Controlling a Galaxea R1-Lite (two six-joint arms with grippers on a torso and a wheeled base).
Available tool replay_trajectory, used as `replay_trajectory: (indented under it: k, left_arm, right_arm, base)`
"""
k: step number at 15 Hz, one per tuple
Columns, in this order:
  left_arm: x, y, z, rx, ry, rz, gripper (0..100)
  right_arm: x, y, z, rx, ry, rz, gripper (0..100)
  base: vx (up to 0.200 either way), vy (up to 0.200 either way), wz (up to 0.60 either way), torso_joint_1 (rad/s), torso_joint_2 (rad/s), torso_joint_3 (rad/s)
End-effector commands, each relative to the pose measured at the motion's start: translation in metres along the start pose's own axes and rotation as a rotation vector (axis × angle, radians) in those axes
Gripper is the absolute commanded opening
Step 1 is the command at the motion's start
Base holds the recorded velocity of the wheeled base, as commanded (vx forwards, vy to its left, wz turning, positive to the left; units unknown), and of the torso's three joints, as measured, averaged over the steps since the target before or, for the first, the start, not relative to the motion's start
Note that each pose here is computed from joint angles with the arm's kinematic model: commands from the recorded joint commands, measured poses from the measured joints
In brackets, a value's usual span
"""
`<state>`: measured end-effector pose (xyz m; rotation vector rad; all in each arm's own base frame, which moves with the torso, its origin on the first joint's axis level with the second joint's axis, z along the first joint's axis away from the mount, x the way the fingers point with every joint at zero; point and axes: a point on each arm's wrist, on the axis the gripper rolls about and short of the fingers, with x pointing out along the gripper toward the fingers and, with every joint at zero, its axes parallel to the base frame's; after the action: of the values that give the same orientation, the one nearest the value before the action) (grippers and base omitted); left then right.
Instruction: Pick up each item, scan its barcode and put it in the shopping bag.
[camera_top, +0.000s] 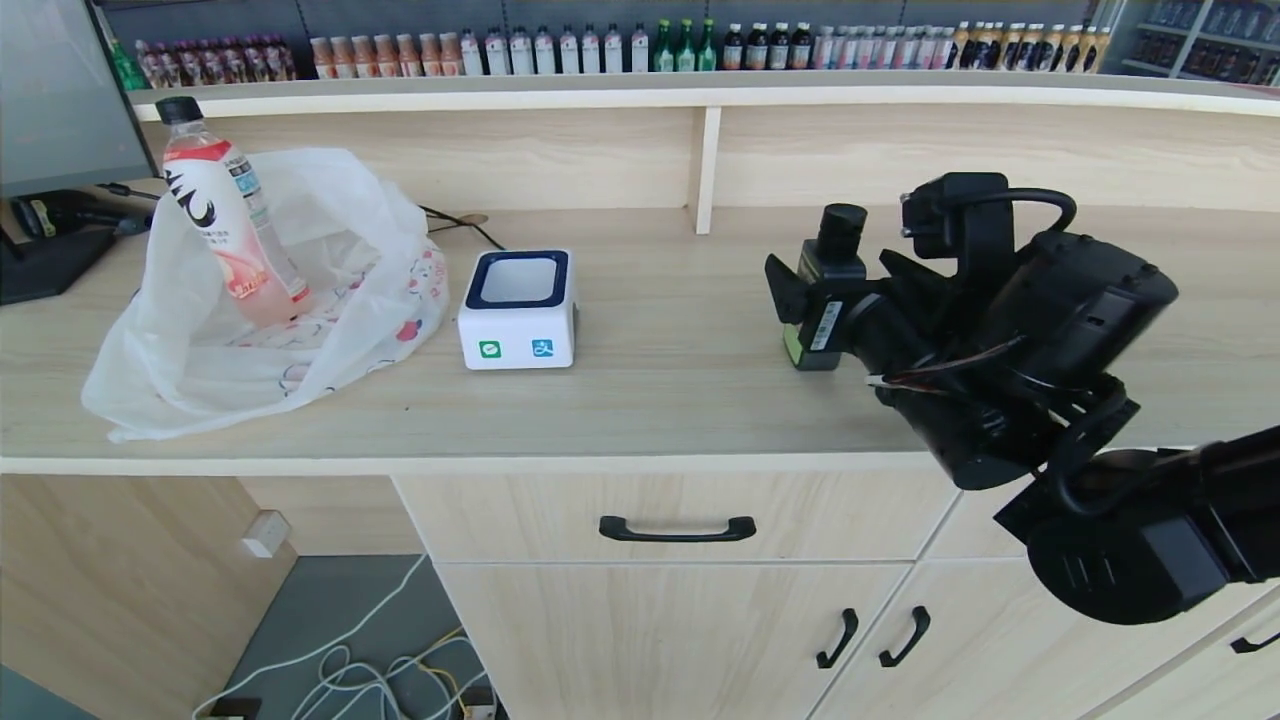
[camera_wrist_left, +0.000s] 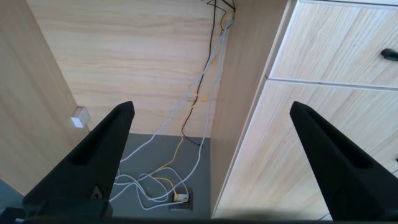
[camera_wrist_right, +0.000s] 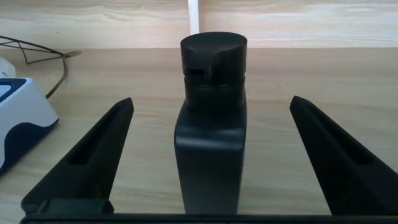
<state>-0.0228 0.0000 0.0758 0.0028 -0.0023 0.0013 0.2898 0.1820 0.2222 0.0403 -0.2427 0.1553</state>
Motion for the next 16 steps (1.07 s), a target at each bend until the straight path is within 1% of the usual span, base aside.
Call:
replay_trajectory:
  k: [1,2,6,9,16]
  left_arm:
    - [0.000,0.000,0.000,0.000,-0.001,0.000,100]
    - [0.000,0.000,0.000,0.000,-0.001,0.000,100]
    - [0.000,0.000,0.000,0.000,-0.001,0.000,100]
    - [0.000,0.000,0.000,0.000,-0.001,0.000,100]
    - [0.000,0.000,0.000,0.000,-0.001,0.000,100]
  right_arm:
    - [0.004,-0.001,-0.008,-0.009,0.017,-0.007,100]
    - [0.007,-0.002,-0.013,-0.014,0.025,-0.014,100]
    - [0.025,0.007,-0.024,-0.014,0.025,-0.014,100]
    - [0.028,0.008,-0.031,-0.007,0.038,-0.013,100]
    - [0.028,0.009,-0.037,0.008,0.049,-0.014,100]
  base:
    - [0.000,0.000,0.00,0.000,0.00,0.000]
    - [0.000,0.000,0.00,0.000,0.00,0.000]
    - [0.000,0.000,0.00,0.000,0.00,0.000]
    - [0.000,0.000,0.00,0.000,0.00,0.000]
    - [0.000,0.000,0.00,0.000,0.00,0.000]
